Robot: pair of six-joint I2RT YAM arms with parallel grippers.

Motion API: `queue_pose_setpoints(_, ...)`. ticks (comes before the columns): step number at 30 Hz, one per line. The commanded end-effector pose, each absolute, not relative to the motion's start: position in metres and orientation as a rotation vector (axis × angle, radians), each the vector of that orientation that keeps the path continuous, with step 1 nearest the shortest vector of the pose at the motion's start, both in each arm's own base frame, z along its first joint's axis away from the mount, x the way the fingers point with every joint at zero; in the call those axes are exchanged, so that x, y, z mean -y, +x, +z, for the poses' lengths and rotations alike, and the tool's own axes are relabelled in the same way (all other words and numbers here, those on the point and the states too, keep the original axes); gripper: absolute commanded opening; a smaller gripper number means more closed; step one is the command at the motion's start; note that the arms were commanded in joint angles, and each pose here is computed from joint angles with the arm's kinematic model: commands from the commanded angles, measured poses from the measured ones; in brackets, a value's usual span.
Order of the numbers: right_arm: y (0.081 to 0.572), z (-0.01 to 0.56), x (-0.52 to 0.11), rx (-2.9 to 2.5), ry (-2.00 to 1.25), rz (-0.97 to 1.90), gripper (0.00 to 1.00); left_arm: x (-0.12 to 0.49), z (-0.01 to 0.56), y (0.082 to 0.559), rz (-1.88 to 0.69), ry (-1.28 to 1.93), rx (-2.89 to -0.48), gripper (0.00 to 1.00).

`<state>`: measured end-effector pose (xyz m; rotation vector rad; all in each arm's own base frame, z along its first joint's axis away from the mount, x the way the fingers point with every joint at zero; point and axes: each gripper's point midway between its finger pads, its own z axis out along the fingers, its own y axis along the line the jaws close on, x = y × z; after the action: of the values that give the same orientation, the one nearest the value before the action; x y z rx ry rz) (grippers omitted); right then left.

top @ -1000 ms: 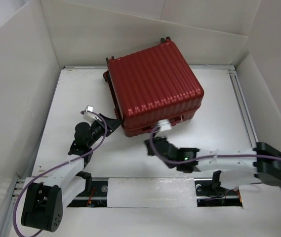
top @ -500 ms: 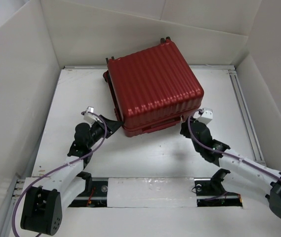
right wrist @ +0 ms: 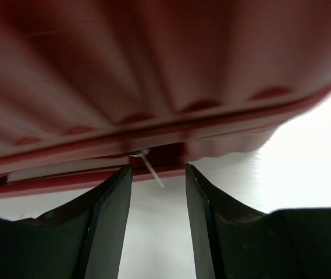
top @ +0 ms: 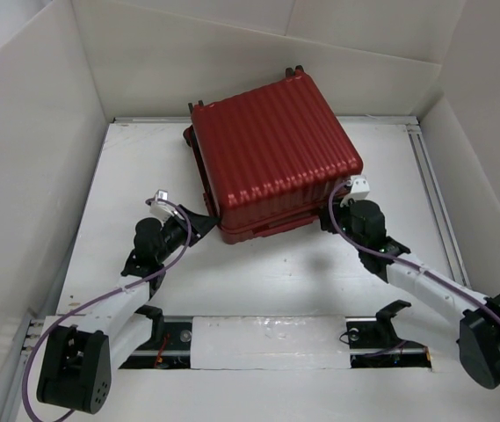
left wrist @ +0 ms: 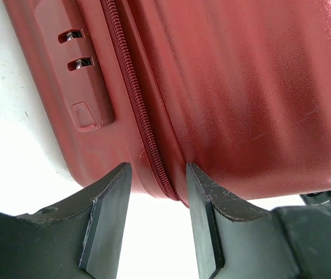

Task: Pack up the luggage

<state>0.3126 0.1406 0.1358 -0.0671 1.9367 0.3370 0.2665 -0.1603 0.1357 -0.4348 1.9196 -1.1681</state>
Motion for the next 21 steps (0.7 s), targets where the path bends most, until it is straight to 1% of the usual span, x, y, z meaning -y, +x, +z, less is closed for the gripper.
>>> queue_pose_setpoints(1, 0.324, 0.178, -0.162, -1.804, -0.156, 0.438, 0.48, 0.167, 0.157, 0.271, -1.194, -0.358, -1.862, 0.39)
queue_pose_setpoints(8, 0.324, 0.187, -0.157, -1.774, -0.161, 0.423, 0.47, 0.167, 0.154, 0.271, -1.192, -0.363, -1.871, 0.39)
queue_pose_setpoints(10, 0.328, 0.179, -0.163, -1.803, -0.194, 0.432, 0.47, 0.167, 0.154, 0.271, -1.192, -0.363, -1.871, 0.39)
queue_pose_setpoints(13, 0.335, 0.173, -0.167, -1.829, -0.198, 0.425, 0.41, 0.167, 0.154, 0.271, -1.192, -0.363, -1.871, 0.39)
queue_pose_setpoints(16, 0.336, 0.166, -0.167, -1.849, -0.201, 0.42, 0.41, 0.167, 0.154, 0.271, -1.192, -0.363, -1.871, 0.39)
queue_pose_setpoints(19, 0.339, 0.17, -0.169, -1.835, -0.207, 0.417, 0.37, 0.167, 0.156, 0.272, -1.194, -0.358, -1.862, 0.39)
queue_pose_setpoints(21, 0.342, 0.167, -0.164, -1.844, -0.192, 0.399, 0.37, 0.167, 0.156, 0.272, -1.194, -0.358, -1.862, 0.39)
